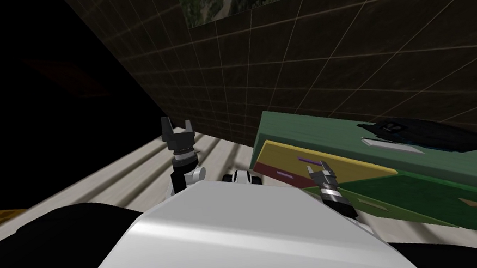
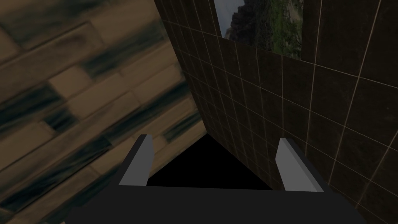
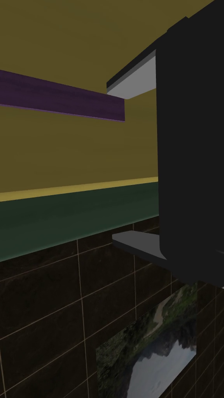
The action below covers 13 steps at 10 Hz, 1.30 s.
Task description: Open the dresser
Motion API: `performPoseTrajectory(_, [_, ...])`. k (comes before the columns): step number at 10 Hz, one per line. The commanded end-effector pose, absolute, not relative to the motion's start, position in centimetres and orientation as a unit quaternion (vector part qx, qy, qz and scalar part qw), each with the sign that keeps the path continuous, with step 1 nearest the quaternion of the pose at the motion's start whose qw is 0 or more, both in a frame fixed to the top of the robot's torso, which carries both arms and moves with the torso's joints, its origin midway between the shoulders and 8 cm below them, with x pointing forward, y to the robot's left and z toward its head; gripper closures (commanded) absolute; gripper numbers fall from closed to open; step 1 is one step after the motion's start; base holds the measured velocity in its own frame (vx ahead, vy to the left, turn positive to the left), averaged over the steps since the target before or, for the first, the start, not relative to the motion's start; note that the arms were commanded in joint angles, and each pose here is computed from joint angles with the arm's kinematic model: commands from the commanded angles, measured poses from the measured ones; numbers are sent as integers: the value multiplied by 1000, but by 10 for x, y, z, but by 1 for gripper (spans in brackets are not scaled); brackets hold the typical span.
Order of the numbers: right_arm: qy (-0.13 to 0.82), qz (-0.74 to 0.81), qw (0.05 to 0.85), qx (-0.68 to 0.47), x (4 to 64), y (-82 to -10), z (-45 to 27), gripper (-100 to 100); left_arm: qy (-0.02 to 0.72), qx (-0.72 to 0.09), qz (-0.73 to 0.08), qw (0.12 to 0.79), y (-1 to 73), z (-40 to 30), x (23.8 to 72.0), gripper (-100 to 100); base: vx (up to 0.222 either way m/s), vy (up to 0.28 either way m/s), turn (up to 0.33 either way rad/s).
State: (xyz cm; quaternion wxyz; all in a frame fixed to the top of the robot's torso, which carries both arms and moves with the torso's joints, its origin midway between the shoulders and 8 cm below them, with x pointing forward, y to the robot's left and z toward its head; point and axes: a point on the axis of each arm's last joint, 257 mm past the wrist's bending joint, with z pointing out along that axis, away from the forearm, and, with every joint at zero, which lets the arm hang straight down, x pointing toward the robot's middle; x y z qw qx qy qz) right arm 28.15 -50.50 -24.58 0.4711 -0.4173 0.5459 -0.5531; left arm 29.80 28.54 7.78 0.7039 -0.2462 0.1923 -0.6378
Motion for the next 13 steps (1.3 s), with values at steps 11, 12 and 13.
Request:
performPoseTrajectory(11, [574, -540, 496, -365, 299, -456, -298, -100, 192, -246, -638, 704, 285, 78, 298, 0, 39, 0, -38])
performPoseTrajectory(12, [578, -538, 497, -359, 299, -452, -301, -100, 192, -246, -638, 704, 285, 78, 298, 0, 7, 0, -5])
performPoseTrajectory(13, [575, -540, 496, -363, 300, -455, -299, -100, 192, -246, -638, 704, 285, 78, 298, 0, 0, 0, 0])
